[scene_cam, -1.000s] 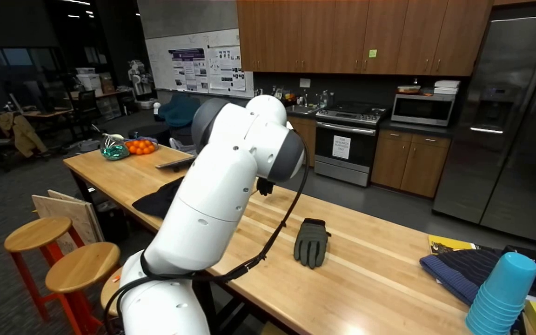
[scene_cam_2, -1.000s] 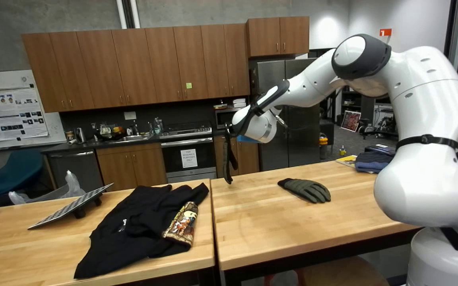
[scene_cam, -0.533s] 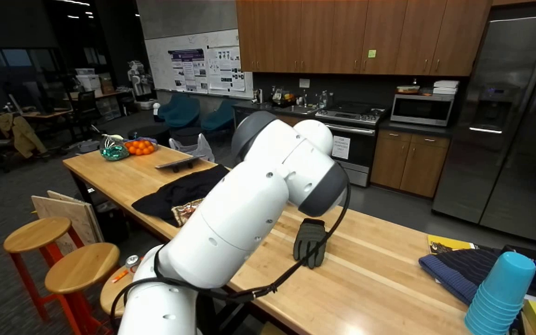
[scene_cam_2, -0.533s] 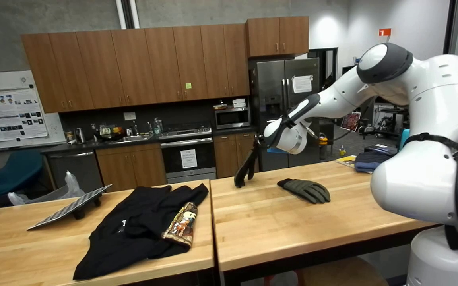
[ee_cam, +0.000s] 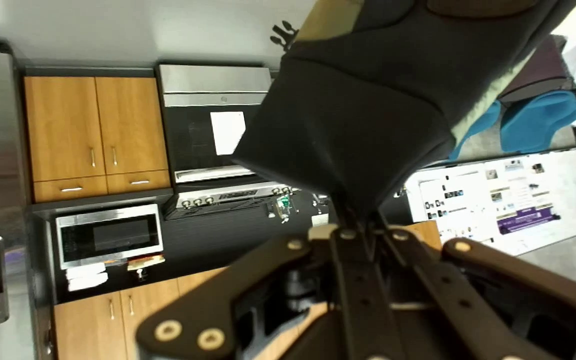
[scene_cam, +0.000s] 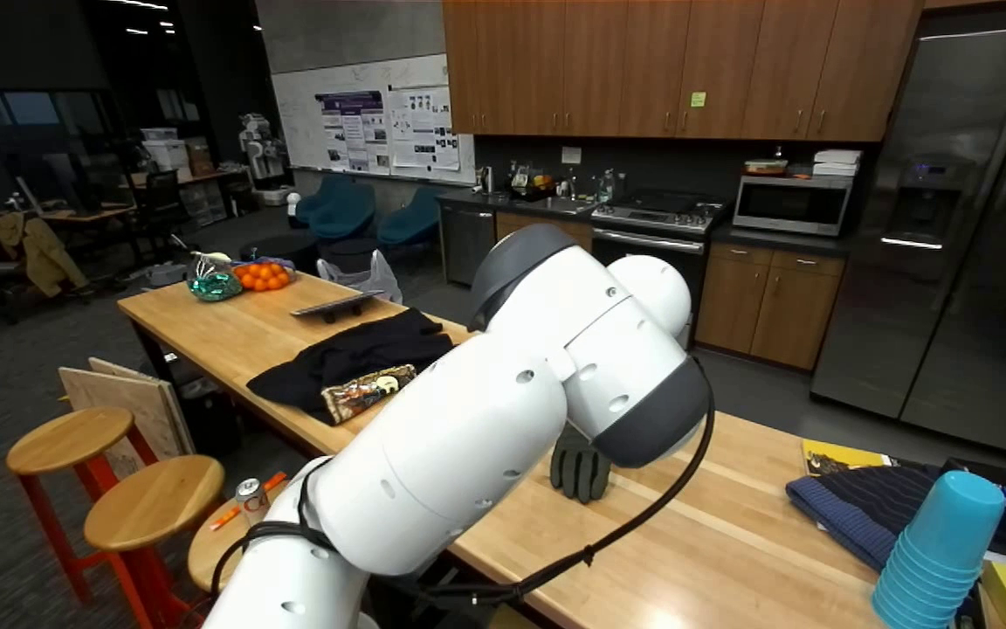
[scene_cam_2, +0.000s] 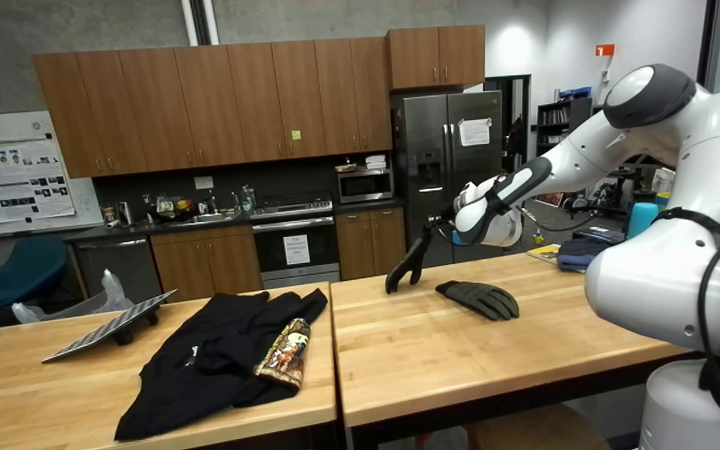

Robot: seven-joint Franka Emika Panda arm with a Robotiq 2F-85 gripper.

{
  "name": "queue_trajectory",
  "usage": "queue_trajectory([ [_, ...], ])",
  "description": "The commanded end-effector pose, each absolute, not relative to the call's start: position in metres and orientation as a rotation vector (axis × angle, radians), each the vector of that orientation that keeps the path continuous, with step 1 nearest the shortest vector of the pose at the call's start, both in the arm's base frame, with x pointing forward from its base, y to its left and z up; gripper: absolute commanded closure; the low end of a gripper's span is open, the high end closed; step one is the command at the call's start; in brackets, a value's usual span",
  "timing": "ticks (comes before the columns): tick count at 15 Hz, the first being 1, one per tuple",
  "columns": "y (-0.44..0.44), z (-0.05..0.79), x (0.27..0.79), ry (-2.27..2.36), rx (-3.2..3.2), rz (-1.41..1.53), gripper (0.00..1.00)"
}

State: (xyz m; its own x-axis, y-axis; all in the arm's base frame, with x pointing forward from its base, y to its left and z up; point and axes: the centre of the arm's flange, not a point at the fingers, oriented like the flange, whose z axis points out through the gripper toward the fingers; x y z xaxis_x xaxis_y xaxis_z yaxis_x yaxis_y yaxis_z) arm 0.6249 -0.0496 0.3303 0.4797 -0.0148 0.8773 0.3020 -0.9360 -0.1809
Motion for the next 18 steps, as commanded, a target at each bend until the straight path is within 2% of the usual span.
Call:
queue_trajectory([
  [1, -0.040, 0.323, 0.573, -0.433, -2.449, -1.394, 0.99],
  [5, -0.037, 0.308, 0.535, -0.623, -2.435, -1.324, 0.99],
  [14, -0.064, 0.303, 0.449, -0.748, -2.437, -1.294, 0.99],
  [15, -0.063, 0.303, 0.441, -0.765, -2.444, -1.291, 0.91],
  [16, -0.064, 0.303, 0.434, -0.772, -2.446, -1.285, 0.69],
  [17, -0.063, 0.306, 0.436, -0.781, -2.442, -1.277, 0.67],
  [18, -0.059, 0.289, 0.449, -0.731, -2.420, -1.294, 0.91],
])
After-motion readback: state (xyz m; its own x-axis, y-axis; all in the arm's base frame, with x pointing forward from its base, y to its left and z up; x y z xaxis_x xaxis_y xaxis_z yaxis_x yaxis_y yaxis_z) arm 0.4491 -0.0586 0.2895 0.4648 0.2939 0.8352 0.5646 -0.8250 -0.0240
